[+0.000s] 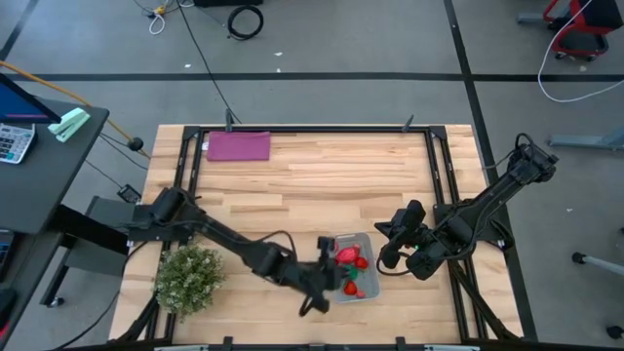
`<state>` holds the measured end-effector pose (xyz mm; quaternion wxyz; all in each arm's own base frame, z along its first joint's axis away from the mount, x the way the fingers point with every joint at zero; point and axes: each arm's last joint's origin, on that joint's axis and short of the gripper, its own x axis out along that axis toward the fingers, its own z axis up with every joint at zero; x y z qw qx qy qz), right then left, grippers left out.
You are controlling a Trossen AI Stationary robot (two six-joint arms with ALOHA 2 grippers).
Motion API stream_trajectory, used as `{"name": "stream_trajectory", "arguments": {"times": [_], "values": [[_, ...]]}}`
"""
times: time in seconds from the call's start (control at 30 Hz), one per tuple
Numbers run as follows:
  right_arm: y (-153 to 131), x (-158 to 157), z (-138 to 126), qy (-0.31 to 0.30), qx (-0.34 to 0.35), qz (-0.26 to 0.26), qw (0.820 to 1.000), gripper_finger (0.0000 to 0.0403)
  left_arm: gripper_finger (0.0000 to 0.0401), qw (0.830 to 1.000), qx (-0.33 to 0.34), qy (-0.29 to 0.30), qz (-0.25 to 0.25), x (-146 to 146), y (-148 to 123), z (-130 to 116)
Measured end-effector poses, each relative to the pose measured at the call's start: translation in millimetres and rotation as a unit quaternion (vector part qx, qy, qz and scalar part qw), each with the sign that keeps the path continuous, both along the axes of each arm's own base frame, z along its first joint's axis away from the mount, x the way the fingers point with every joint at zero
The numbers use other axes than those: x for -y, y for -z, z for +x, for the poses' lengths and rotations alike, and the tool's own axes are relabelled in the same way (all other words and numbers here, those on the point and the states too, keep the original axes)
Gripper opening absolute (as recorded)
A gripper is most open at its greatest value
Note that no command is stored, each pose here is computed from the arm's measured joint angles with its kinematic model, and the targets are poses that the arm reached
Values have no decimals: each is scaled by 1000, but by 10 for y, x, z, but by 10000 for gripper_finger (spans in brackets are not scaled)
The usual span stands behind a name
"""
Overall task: Pick and placing Produce into tupperware
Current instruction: Put the pink peach into the gray bin, then return to Home Position
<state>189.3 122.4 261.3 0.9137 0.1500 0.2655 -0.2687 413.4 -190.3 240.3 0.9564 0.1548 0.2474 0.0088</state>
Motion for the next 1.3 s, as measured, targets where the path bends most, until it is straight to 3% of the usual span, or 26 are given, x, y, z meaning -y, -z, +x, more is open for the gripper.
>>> {"name": "stream_trajectory", "arguments": {"times": [0.17, 0.4, 0.63, 1.07, 1.17, 1.3], "values": [[1, 0, 1, 0, 0, 0, 1000, 7, 33, 995, 34, -46, -82, -181, 161, 228], [0, 0, 0, 0, 0, 1, 1000, 7, 55, 987, 70, 28, -140, -188, 498, 482], [1, 0, -1, -1, -1, 2, 1000, 7, 58, 975, 50, 88, -196, -127, 539, 486], [4, -11, -6, -3, -3, 11, 1000, 7, 185, 984, 58, 63, -156, -162, 518, 482], [2, -28, -18, -6, 0, 7, 1000, 7, 200, 988, 58, 68, -129, -211, 310, 419], [-4, -48, -40, -28, -13, 9, 999, 7, 199, 996, 33, 45, -72, -342, -196, 157]]}}
